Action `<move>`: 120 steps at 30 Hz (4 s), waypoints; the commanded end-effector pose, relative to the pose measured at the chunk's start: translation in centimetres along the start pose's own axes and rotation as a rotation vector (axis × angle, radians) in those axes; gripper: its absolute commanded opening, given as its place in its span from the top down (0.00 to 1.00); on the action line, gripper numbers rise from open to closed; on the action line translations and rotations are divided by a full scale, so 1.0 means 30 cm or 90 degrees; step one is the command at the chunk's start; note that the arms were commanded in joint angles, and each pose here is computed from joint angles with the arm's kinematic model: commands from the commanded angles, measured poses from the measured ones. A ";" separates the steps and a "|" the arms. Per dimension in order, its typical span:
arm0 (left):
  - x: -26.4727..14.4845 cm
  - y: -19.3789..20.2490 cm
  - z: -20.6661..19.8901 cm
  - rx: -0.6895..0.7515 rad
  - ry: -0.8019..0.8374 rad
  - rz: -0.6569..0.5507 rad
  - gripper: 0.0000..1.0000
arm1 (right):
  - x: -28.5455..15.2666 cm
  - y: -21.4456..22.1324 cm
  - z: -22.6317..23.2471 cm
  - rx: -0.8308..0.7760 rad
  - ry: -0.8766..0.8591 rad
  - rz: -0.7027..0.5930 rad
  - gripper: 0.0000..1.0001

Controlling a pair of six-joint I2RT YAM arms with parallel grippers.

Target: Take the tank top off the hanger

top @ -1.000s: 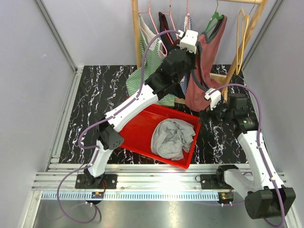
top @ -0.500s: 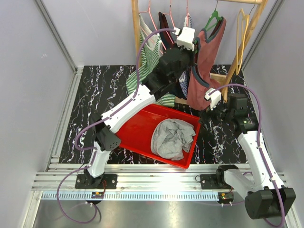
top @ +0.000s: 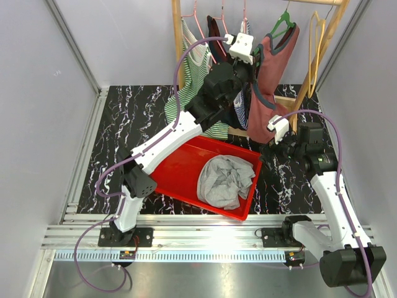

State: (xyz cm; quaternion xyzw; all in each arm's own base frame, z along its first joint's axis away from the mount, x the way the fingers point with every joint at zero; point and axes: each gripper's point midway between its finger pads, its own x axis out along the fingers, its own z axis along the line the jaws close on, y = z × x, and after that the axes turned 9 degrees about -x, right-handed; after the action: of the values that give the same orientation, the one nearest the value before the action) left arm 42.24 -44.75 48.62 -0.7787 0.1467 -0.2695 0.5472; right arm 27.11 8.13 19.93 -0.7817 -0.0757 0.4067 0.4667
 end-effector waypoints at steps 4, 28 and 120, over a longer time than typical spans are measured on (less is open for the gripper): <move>-0.048 -0.346 -0.058 -0.045 0.050 -0.177 1.00 | -0.010 -0.041 -0.007 -0.019 0.005 -0.033 0.00; -0.220 -0.414 -0.074 0.021 0.121 -0.185 1.00 | -0.166 -0.109 0.165 -0.138 -0.146 -0.071 0.00; -0.983 -0.152 0.043 0.000 0.434 -0.048 1.00 | -0.226 -0.599 0.012 -0.514 -0.204 -0.335 1.00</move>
State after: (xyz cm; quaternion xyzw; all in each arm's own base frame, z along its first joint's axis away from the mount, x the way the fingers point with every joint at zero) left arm 19.54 -27.16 41.58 -0.6482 0.3387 -0.4872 0.4773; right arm 27.52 14.84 36.98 -0.7748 -0.4813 0.3508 0.2120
